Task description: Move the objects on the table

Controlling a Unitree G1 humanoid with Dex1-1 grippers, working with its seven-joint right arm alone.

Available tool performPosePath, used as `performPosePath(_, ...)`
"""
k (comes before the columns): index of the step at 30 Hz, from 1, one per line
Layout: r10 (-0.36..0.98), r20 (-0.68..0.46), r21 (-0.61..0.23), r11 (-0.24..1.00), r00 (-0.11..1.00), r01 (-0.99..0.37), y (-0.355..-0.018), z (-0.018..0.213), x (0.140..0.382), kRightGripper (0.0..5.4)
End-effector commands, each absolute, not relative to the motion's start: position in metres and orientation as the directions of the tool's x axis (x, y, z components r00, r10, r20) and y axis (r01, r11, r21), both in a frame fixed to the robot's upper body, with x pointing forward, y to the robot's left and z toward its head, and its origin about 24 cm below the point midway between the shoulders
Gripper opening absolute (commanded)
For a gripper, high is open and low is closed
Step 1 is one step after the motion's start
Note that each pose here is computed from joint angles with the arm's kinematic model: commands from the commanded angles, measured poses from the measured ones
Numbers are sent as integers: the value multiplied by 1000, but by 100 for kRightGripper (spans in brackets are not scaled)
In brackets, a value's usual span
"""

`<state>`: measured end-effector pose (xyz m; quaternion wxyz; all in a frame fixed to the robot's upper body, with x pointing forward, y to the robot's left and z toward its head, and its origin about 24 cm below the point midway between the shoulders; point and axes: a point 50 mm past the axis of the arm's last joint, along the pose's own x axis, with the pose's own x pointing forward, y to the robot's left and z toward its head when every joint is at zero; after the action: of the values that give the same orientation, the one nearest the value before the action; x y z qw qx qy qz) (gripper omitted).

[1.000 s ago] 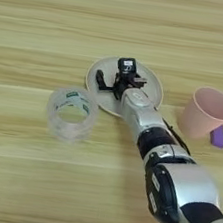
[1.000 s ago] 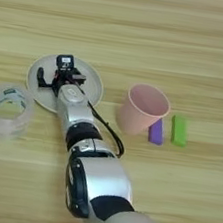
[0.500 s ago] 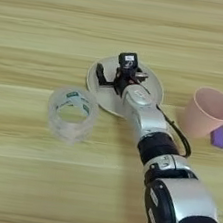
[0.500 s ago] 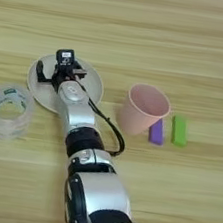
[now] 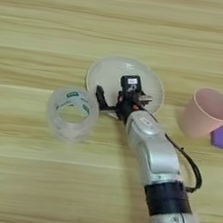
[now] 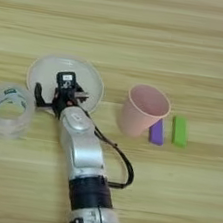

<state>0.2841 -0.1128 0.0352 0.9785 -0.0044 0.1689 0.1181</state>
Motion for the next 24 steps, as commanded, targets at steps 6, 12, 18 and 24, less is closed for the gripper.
performPosePath(6,290,-1,-49,956,957,-290,-127,132,268,538)
performPosePath(12,283,5,-45,958,959,-283,-129,137,267,538)
performPosePath(18,307,16,-54,951,952,-306,-128,143,260,538)
performPosePath(24,368,-30,-18,930,929,-368,-127,144,250,538)
